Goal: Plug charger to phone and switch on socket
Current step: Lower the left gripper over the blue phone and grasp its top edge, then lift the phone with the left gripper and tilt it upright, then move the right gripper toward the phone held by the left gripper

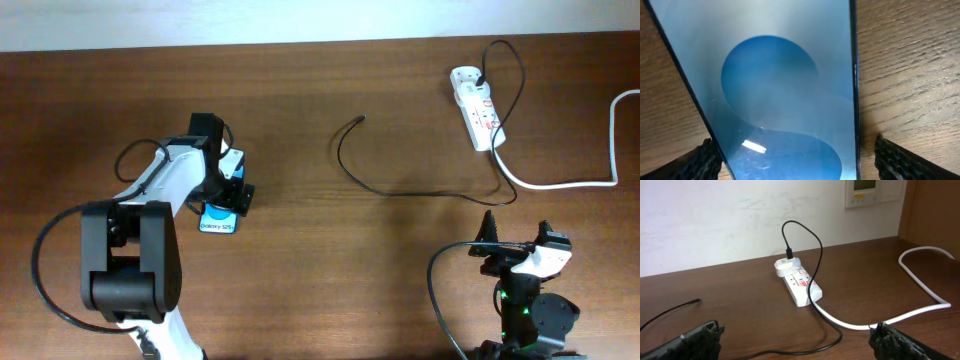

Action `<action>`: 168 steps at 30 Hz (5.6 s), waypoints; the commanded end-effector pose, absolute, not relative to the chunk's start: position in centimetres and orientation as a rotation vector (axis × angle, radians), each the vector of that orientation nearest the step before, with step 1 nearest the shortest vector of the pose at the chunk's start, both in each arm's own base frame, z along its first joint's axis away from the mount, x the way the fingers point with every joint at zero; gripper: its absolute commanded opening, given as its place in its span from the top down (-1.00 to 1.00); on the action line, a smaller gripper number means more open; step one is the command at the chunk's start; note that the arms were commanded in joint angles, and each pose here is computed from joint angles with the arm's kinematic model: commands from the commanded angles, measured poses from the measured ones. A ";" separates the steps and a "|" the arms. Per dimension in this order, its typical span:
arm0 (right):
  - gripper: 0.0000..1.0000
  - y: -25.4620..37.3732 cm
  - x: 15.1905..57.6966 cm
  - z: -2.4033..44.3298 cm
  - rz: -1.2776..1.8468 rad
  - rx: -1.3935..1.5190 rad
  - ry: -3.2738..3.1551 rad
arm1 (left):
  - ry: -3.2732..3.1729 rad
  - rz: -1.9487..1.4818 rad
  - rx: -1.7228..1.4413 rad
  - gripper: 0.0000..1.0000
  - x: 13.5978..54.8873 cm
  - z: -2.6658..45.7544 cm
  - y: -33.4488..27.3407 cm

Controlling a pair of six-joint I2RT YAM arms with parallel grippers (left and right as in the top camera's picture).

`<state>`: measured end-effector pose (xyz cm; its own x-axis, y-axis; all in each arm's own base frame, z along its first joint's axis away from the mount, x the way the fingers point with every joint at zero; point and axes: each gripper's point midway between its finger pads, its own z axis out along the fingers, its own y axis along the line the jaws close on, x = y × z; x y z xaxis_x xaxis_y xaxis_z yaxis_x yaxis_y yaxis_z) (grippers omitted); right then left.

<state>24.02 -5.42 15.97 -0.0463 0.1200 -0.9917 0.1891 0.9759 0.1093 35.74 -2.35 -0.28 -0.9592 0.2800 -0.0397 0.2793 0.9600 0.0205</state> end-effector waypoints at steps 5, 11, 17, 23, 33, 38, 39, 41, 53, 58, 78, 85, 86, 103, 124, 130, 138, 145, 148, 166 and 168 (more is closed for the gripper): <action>-0.97 -5.5 24.0 15.7 -0.060 0.245 1.625 | 3.151 0.034 0.272 -0.98 34.6 -2.2 -1.5; -0.97 -5.5 24.0 15.7 -0.060 0.244 1.625 | 3.133 0.035 0.271 -0.98 35.0 -2.2 -1.5; -0.97 -5.5 24.0 15.7 -0.060 0.244 1.625 | 3.062 0.038 0.263 -0.99 36.8 -2.1 -1.6; -0.97 -5.5 24.0 15.7 -0.060 0.244 1.625 | 3.063 0.038 0.263 -0.99 36.7 -2.1 -1.6; -0.97 -5.5 24.0 15.7 -0.060 0.245 1.625 | 3.093 0.036 0.267 -0.05 36.0 -2.2 -1.6; -0.97 -5.5 24.0 15.7 -0.060 0.244 1.625 | 3.103 -0.003 0.269 0.07 35.9 -1.9 -2.1; -0.97 -5.5 24.0 15.7 -0.060 0.244 1.625 | 3.104 -0.024 0.269 0.07 35.9 -1.7 -2.3; -0.97 -5.5 24.0 15.7 -0.061 0.244 1.625 | 3.100 -0.034 0.270 0.19 36.6 -0.6 -2.5; -0.97 -5.5 24.0 15.7 -0.060 0.244 1.625 | 2.990 -0.283 0.278 0.31 39.4 9.2 -5.5; -0.97 -5.5 24.0 15.7 -0.060 0.244 1.625 | 2.889 -0.320 0.287 0.34 38.3 14.2 -6.0; -0.97 -5.5 24.0 15.7 -0.060 0.244 1.625 | 2.803 -1.007 0.081 0.43 33.3 21.7 -12.8; -0.97 -5.5 24.0 15.7 -0.060 0.244 1.625 | 2.820 -1.033 -0.160 0.43 34.0 21.8 -12.7; -0.97 -5.5 24.0 15.7 -0.060 0.244 1.625 | 2.818 -1.038 -0.200 0.43 34.2 21.8 -12.7; -0.97 -5.5 24.0 15.7 -0.060 0.245 1.625 | 2.812 -0.723 -0.666 0.46 36.1 20.0 -9.1; -0.97 10.0 19.2 16.7 1.213 0.002 1.739 | 2.873 -0.686 -0.661 0.42 34.8 19.5 -8.8; -0.97 13.9 13.0 17.0 1.596 -0.303 1.811 | 2.873 -0.677 -0.663 0.40 34.8 19.4 -8.7; -0.97 13.1 14.7 20.0 1.468 -0.271 1.717 | 2.857 -0.682 -0.656 0.36 35.2 19.5 -8.7; -0.97 12.1 17.4 21.4 1.471 -0.160 1.735 | 2.838 -0.685 -0.646 0.35 35.6 19.7 -8.7; -0.97 11.6 19.0 22.3 1.469 -0.161 1.760 | 2.831 -0.687 -0.642 0.35 35.8 19.7 -8.7; -0.97 8.9 28.1 15.1 1.137 0.098 2.085 | 2.814 -0.690 -0.633 0.31 36.2 19.8 -8.7; -0.97 10.2 27.2 12.5 1.059 0.086 2.211 | 2.814 -0.690 -0.633 0.31 36.2 19.8 -8.7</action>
